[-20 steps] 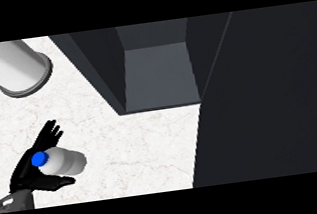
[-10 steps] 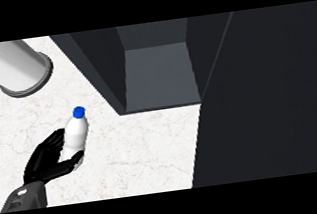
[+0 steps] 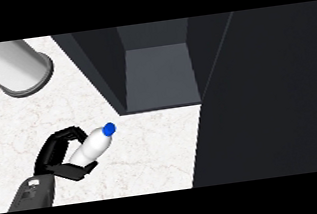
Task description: Pick up the bottled water, place it into the cabinet and close the cabinet
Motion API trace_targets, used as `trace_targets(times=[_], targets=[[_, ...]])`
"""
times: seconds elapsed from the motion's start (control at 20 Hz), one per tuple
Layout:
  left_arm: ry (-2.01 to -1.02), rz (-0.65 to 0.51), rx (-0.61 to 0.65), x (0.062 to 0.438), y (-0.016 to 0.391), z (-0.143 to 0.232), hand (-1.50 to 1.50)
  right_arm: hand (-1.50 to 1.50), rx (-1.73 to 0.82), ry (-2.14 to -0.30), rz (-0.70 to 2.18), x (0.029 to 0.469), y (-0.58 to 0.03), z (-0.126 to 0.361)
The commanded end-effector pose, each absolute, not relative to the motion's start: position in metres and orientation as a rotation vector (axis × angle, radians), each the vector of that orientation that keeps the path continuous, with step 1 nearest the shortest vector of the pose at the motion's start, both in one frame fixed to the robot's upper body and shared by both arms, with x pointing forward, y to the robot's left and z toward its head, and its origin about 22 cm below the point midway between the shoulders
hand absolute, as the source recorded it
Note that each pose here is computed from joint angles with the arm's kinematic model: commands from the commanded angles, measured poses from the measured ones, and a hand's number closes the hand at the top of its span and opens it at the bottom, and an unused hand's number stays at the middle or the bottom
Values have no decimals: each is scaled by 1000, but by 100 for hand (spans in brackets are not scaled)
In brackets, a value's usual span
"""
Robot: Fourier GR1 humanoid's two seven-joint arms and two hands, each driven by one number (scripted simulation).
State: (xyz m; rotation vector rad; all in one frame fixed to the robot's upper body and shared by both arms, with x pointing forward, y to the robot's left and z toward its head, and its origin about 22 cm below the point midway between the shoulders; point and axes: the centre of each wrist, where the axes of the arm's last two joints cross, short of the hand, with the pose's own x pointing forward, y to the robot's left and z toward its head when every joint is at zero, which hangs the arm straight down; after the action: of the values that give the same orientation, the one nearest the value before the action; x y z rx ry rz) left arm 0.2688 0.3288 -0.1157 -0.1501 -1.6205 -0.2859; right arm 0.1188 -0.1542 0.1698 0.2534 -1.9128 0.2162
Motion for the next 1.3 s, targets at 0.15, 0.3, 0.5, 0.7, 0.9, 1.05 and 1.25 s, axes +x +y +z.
trace_targets(times=[0.15, 0.3, 0.5, 0.7, 0.9, 1.05, 1.25], targets=[[-1849, -183, -71, 279, 266, -117, 150, -150, 189, -1986, 194, 107, -167, 183], [-1914, -83, -28, 286, 225, -115, 150, -150, 217, -1969, 208, 97, -165, 187], [-1897, -44, -144, 295, 203, -101, 150, -150, 209, -1977, 207, 97, -159, 187], [-1903, -13, -201, 310, 179, -76, 150, -150, 202, -1976, 196, 96, -167, 187], [-1873, 22, -300, 316, 158, -32, 150, -150, 186, -1972, 190, 99, -166, 185], [-1901, 28, -240, 307, 140, -33, 150, -150, 192, -1974, 212, 97, -173, 189], [-1864, 29, -246, 316, 110, -3, 150, -150, 199, -1970, 202, 103, -162, 183]])
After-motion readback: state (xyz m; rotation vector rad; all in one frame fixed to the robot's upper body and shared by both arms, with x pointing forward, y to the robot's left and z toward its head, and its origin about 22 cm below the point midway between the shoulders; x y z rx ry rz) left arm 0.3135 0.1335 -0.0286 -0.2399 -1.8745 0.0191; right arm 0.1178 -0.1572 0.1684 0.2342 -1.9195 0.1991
